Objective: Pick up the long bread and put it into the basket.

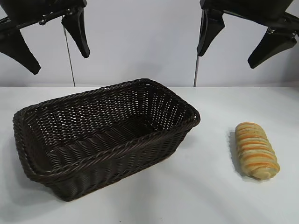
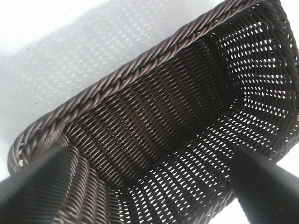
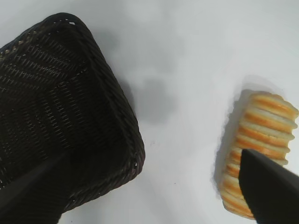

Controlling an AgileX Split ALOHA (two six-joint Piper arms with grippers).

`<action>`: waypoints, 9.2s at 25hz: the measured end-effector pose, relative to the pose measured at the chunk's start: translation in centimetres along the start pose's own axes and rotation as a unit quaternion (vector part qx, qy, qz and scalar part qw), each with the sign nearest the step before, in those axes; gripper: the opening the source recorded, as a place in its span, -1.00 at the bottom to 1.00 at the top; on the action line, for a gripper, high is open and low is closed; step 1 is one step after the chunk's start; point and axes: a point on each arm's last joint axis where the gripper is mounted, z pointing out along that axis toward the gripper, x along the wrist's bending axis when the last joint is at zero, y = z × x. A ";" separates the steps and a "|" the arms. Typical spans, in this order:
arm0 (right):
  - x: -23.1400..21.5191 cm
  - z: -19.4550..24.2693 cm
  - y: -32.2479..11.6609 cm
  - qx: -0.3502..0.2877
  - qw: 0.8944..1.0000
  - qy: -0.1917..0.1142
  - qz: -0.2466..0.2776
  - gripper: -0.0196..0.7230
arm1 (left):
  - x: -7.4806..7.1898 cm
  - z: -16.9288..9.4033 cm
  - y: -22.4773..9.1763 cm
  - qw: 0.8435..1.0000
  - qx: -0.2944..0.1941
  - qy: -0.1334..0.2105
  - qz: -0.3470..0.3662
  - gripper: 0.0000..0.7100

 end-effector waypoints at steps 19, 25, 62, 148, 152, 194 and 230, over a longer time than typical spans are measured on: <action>0.0 0.0 0.0 0.001 1.000 0.000 0.000 0.93 | 1.9 -1.8 -2.1 0.995 -0.019 0.086 -0.046 0.89; 0.0 0.0 0.0 0.001 1.000 0.000 0.000 0.93 | 4.0 0.9 -6.2 0.990 0.013 0.103 -0.093 0.89; 0.0 0.0 -0.2 0.013 1.000 0.001 0.002 0.93 | 6.0 10.1 -8.4 0.983 0.023 0.049 -0.174 -0.72; 0.1 0.0 -0.3 0.014 1.000 0.003 0.004 0.93 | 2.9 1.8 -0.7 0.999 0.032 0.005 -0.008 0.88; 0.1 0.0 -0.3 0.014 1.000 0.003 0.004 0.93 | 2.3 -0.4 -1.0 1.000 0.008 0.000 -0.010 0.89; -0.5 0.0 -0.8 0.042 0.999 -0.028 -0.013 0.93 | 1.7 -0.6 -1.0 0.998 0.002 -0.032 -0.049 0.89; -10.4 10.7 -6.5 0.051 0.990 -0.103 0.081 0.92 | 1.7 -0.6 -0.8 0.998 -0.007 -0.034 -0.050 0.89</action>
